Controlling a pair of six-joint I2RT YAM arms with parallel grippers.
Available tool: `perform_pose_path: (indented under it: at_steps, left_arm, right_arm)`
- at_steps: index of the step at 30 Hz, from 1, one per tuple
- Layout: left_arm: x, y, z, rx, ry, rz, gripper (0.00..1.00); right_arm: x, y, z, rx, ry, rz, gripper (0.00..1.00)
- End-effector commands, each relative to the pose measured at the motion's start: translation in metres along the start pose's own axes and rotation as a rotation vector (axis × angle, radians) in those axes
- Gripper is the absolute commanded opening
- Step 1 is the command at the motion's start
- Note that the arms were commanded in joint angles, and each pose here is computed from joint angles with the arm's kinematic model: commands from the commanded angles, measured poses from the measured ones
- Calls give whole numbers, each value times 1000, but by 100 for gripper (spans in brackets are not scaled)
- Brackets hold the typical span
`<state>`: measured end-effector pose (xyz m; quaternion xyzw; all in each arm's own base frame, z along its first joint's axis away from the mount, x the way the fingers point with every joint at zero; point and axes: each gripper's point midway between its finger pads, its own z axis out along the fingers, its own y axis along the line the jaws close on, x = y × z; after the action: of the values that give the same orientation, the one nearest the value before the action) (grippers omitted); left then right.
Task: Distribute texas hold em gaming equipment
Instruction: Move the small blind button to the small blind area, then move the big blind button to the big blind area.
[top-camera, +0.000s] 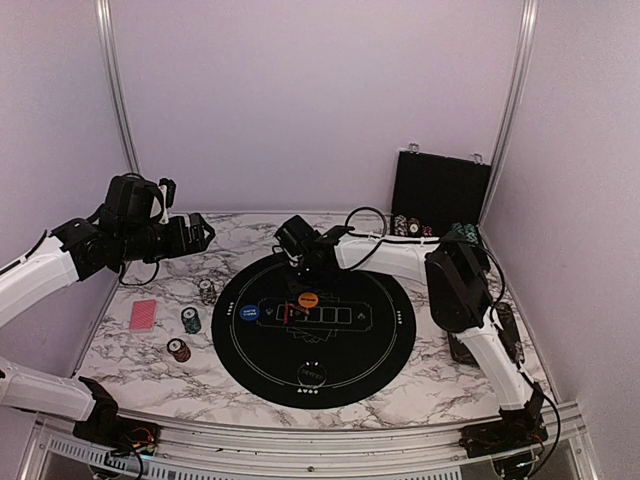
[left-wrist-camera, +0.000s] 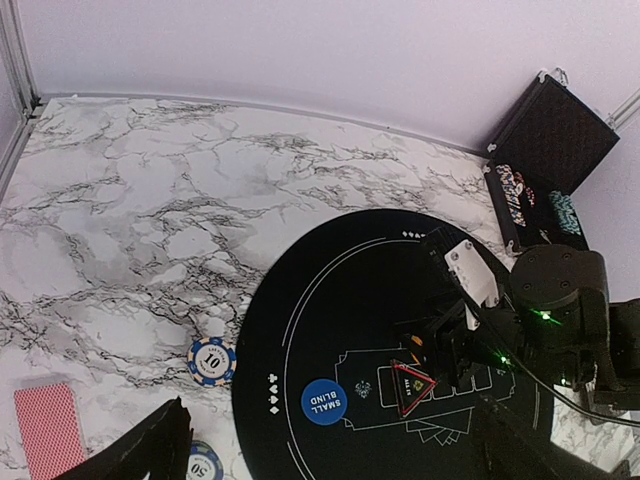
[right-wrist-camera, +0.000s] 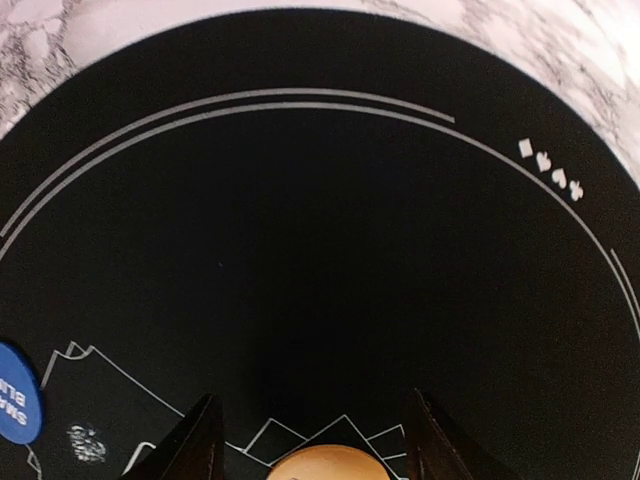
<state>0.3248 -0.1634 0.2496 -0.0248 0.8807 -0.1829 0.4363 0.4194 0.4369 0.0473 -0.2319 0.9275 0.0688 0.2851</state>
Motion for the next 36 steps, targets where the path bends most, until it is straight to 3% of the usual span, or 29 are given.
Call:
perform_pose_path:
  at_steps: [1,17,36]
  left_arm:
    - [0,0,1,3,10,-11,99]
    - [2,0,6,-1,19,-14,99]
    - [3,-1,10,2,27,-17,99]
  right_arm:
    - [-7,-13,-17,17,-13,36,60]
    - [32,-11,-25,-34,40,74,63]
    - [32,7,-7,-72,55,59,62]
